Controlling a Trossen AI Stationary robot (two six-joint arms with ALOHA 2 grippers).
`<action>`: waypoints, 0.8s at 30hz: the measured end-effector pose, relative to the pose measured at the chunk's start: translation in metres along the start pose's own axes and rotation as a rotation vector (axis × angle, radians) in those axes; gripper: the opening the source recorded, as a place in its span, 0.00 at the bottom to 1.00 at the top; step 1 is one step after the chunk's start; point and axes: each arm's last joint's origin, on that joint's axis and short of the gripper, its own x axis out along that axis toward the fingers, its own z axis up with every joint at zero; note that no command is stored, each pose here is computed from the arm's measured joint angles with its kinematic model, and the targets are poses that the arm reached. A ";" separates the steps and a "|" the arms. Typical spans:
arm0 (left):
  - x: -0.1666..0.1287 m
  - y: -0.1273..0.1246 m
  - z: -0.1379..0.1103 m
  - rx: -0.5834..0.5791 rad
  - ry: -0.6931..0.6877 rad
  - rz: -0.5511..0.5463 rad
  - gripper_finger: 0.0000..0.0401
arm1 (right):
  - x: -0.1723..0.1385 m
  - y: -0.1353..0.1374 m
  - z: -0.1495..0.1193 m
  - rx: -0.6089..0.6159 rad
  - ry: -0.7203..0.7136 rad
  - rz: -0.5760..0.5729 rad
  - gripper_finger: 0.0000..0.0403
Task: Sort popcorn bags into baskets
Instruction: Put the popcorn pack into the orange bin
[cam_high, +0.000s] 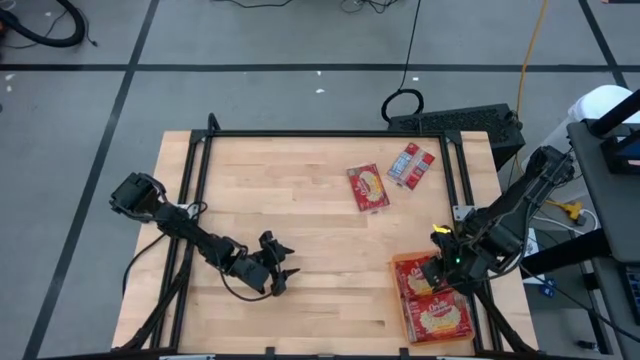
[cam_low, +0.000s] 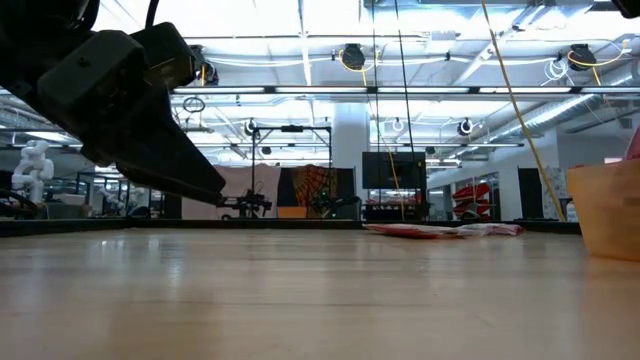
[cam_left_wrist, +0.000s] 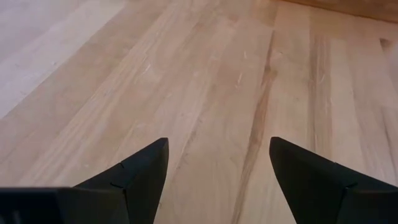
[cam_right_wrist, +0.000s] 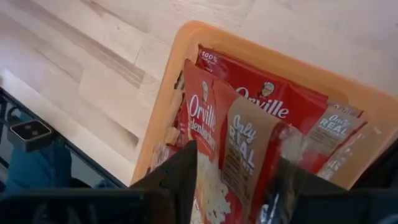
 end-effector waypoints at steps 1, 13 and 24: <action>0.000 0.000 0.000 0.002 0.000 0.001 0.70 | 0.000 0.000 0.000 0.011 -0.001 -0.001 0.32; 0.006 0.009 0.006 -0.021 -0.006 0.034 0.70 | 0.001 -0.012 0.020 0.048 -0.003 -0.192 0.35; 0.015 0.023 0.014 -0.028 -0.014 0.086 0.70 | 0.000 -0.023 0.042 0.103 0.042 -0.370 0.35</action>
